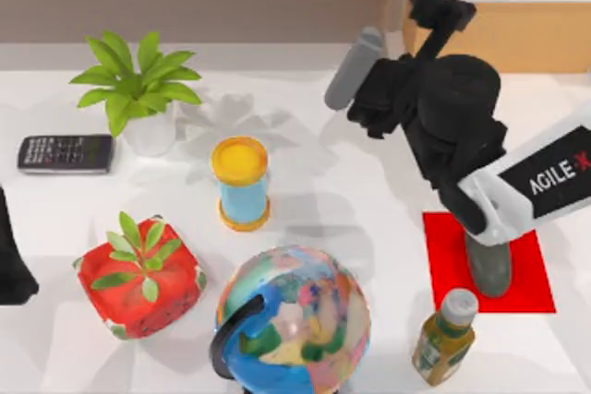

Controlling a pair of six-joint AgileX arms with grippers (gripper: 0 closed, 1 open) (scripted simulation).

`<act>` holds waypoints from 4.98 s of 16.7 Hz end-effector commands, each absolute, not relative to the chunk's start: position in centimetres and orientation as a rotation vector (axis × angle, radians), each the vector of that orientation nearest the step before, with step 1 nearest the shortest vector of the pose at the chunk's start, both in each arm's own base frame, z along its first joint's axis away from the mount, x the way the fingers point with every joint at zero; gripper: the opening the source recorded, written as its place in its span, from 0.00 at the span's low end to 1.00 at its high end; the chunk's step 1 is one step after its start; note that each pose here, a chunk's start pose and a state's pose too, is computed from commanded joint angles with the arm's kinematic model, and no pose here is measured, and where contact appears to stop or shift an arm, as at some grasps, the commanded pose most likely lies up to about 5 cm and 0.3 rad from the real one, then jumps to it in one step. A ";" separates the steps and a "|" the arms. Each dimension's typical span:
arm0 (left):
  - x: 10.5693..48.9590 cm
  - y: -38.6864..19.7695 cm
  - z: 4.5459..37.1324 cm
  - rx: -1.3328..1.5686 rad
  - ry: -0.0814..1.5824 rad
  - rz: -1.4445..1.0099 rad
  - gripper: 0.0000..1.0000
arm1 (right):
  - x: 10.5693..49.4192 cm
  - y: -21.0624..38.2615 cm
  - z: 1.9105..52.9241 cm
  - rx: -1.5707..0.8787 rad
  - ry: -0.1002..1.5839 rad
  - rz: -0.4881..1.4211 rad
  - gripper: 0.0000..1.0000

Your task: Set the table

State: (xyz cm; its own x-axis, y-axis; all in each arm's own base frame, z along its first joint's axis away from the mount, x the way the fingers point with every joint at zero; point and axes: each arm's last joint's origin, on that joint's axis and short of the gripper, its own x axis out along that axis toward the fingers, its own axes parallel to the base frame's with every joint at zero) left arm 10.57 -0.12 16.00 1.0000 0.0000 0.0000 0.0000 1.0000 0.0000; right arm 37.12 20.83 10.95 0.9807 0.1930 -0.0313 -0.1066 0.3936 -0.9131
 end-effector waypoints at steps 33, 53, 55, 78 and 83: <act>10.6 -0.1 16.0 0.000 0.000 0.000 1.00 | 43.6 36.5 20.5 -0.013 -0.011 -0.007 1.00; 10.6 -0.1 16.0 0.000 0.000 0.000 1.00 | 43.6 36.5 20.5 -0.013 -0.011 -0.007 0.00; 10.6 -0.1 16.0 0.000 0.000 0.000 1.00 | 43.6 36.5 20.5 -0.013 -0.011 -0.007 0.00; 10.6 -0.1 16.0 0.000 0.000 0.000 1.00 | 34.8 32.0 24.4 0.151 0.080 0.284 0.00; 10.6 -0.1 16.0 0.000 0.000 0.000 1.00 | 30.9 25.2 22.5 0.344 0.287 0.468 0.00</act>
State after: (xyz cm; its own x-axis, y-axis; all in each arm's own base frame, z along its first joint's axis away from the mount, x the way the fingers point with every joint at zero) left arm 10.57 -0.12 16.00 1.0000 0.0000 0.0000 0.0000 1.0000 0.0000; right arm 30.86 25.24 22.53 0.8545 0.4837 -0.1891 -0.3886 0.8370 0.3852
